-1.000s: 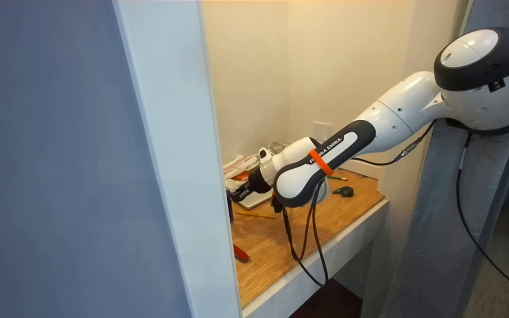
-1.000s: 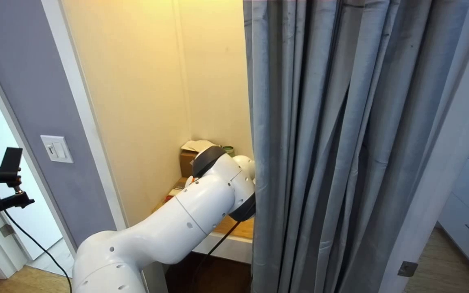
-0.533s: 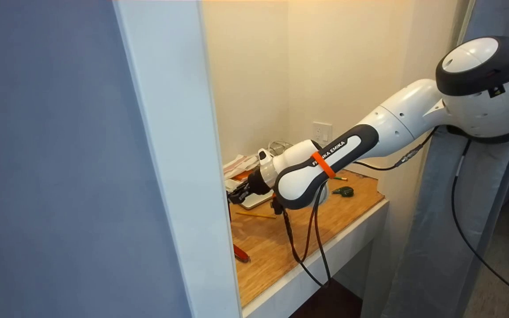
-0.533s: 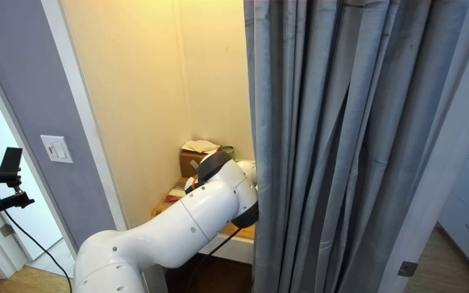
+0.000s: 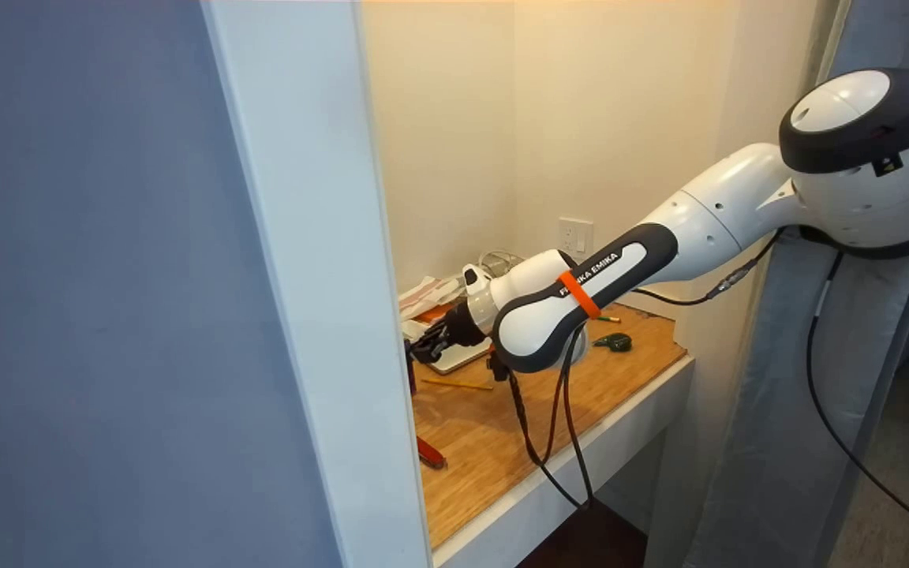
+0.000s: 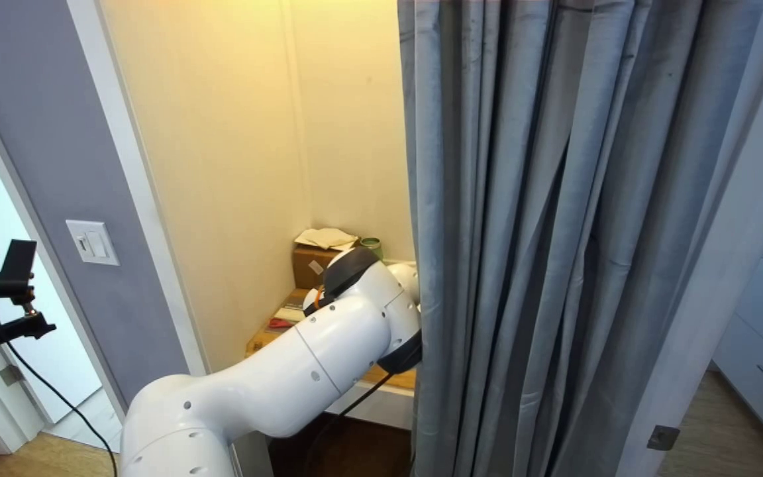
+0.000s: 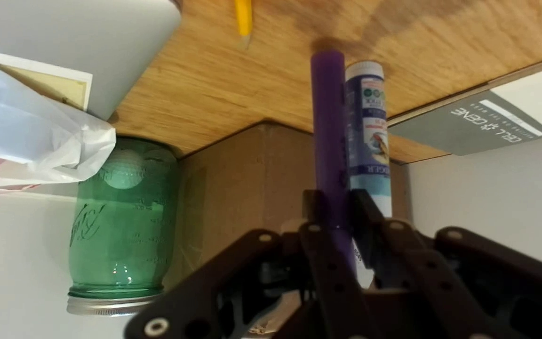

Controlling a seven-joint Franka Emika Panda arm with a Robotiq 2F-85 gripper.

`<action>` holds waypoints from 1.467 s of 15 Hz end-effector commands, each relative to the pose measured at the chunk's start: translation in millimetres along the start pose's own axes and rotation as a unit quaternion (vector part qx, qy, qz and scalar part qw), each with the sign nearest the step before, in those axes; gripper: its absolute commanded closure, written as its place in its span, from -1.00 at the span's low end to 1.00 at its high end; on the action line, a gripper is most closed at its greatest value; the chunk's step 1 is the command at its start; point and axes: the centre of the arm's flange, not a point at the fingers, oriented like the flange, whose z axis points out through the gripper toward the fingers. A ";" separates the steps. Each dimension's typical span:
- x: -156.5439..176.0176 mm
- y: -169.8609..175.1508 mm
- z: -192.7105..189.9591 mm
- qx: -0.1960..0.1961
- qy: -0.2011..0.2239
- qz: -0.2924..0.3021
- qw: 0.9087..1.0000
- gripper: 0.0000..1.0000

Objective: Move the purple marker forward and put it upright

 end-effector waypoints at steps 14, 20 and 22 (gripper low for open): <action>-6.5 7.9 3.1 0.011 0.002 -0.029 1.000 -0.42; -3.6 14.9 -3.1 0.005 0.001 -0.039 0.999 -0.98; 1.6 14.5 -11.2 0.014 -0.016 -0.036 0.999 -1.00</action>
